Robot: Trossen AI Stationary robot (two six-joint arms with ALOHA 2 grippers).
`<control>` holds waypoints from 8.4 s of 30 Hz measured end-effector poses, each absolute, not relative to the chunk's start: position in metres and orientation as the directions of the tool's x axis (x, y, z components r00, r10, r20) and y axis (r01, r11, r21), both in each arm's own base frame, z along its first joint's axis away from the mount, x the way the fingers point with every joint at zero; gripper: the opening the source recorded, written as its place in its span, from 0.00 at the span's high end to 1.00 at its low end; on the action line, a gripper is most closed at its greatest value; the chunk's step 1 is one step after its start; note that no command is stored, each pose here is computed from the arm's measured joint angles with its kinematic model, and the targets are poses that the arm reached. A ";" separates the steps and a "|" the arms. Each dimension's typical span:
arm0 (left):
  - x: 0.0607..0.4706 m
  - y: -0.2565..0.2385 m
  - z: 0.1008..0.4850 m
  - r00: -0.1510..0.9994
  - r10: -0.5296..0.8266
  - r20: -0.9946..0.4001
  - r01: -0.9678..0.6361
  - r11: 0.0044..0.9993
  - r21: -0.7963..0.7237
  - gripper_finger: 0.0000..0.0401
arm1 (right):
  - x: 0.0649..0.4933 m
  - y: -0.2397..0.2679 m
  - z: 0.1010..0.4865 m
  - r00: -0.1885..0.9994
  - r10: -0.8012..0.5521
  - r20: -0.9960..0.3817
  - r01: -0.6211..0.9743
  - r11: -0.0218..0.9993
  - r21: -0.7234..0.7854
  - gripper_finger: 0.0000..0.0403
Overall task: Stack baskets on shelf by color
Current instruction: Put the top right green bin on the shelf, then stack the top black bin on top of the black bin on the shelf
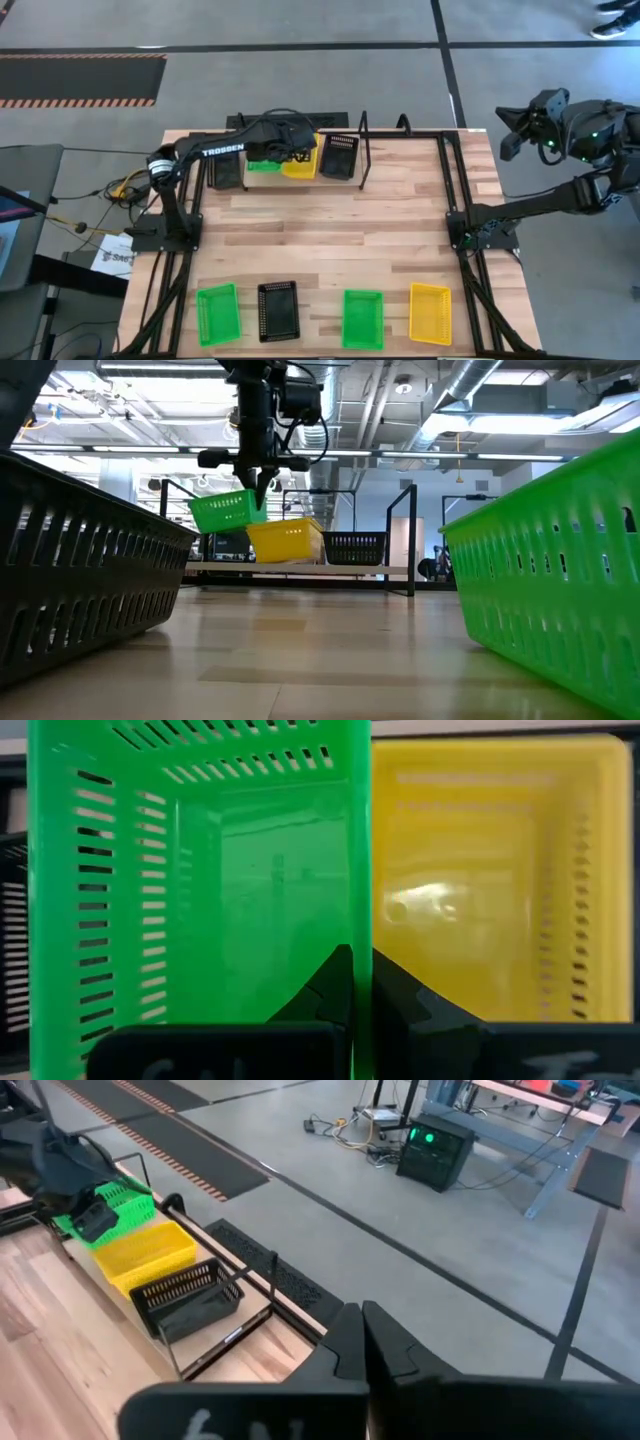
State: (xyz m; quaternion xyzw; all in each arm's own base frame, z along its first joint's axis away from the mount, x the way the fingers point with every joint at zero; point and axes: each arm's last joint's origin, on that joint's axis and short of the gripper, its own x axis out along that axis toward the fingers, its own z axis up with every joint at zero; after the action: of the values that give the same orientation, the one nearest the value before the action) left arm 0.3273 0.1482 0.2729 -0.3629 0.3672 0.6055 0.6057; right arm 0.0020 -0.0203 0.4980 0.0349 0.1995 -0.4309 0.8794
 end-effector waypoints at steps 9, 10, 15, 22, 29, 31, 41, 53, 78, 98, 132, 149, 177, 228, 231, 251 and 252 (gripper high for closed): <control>0.328 0.152 0.282 0.018 0.486 -0.874 -0.999 0.035 0.000 1.00 | 0.002 -0.020 0.498 0.549 -0.744 -0.381 0.770 0.627 -0.115 1.00; 0.327 0.154 0.282 0.011 0.485 -0.875 -1.000 0.031 0.005 1.00 | 0.002 -0.020 0.498 0.549 -0.744 -0.381 0.770 0.627 -0.115 1.00; 0.319 0.162 0.281 -0.037 0.469 -0.882 -0.999 0.003 0.043 1.00 | 0.002 -0.020 0.498 0.549 -0.744 -0.382 0.769 0.628 -0.118 1.00; 0.323 0.166 0.279 -0.011 0.476 -0.879 -1.000 0.011 0.019 1.00 | 0.002 -0.020 0.498 0.549 -0.744 -0.382 0.769 0.628 -0.118 1.00; 0.334 0.169 0.253 -0.029 0.420 -0.907 -0.997 0.056 0.058 1.00 | 0.002 -0.020 0.498 0.552 -0.741 -0.383 0.767 0.631 -0.116 1.00; 0.338 0.170 0.247 -0.025 0.407 -0.913 -0.997 0.062 0.054 1.00 | 0.002 -0.020 0.498 0.551 -0.741 -0.384 0.767 0.631 -0.117 1.00; 0.337 0.169 0.242 -0.053 0.370 -0.928 -0.996 0.051 0.078 1.00 | 0.002 -0.020 0.498 0.553 -0.739 -0.385 0.765 0.634 -0.116 1.00; 0.337 0.167 0.242 -0.061 0.368 -0.928 -0.996 0.044 0.083 1.00 | 0.002 -0.020 0.498 0.554 -0.738 -0.385 0.756 0.640 -0.138 1.00; 0.337 0.167 0.242 -0.070 0.395 -0.916 -0.996 0.019 0.085 1.00 | 0.002 -0.020 0.498 0.555 -0.736 -0.386 0.749 0.645 -0.153 1.00; 0.348 0.167 0.217 -0.091 0.359 -0.929 -0.993 0.037 0.112 1.00 | 0.003 -0.020 0.498 0.572 -0.719 -0.395 0.731 0.665 -0.152 1.00; 0.353 0.146 0.302 -0.078 0.376 -0.923 -0.952 0.246 0.181 0.66 | 0.003 -0.019 0.497 0.588 -0.701 -0.403 0.716 0.683 -0.145 1.00; 0.326 0.014 0.361 0.111 0.584 -0.804 -0.965 0.258 0.054 0.66 | 0.003 -0.019 0.497 0.588 -0.701 -0.404 0.716 0.683 -0.144 1.00; 0.140 0.026 0.287 -0.108 0.474 -0.874 -0.992 -0.105 0.065 0.89 | 0.026 -0.021 0.478 0.540 -0.697 -0.471 0.802 0.596 0.038 1.00; 0.102 0.106 0.279 0.093 0.591 -0.801 -0.871 -0.342 -0.353 0.89 | 0.094 -0.003 0.432 0.728 -0.496 -0.473 0.600 0.795 0.090 1.00; 0.090 0.100 0.283 0.050 0.627 -0.777 -0.819 -0.420 -0.391 0.89 | 0.089 -0.004 0.432 0.733 -0.497 -0.465 0.601 0.793 0.099 1.00; 0.103 0.121 0.223 -0.148 0.448 -0.881 -0.785 -0.596 -0.171 0.89 | 0.085 -0.004 0.433 0.746 -0.477 -0.465 0.576 0.812 0.092 1.00; 0.103 0.123 0.221 -0.159 0.438 -0.885 -0.783 -0.602 -0.157 0.89 | 0.085 -0.004 0.433 0.747 -0.474 -0.466 0.573 0.815 0.090 1.00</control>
State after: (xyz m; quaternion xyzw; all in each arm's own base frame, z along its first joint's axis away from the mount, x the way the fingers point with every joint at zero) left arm 0.1033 0.1232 0.2208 -0.5009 0.1721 0.7416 0.4116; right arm 0.0849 -0.0037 0.4329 0.1144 0.2162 -0.2821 0.9277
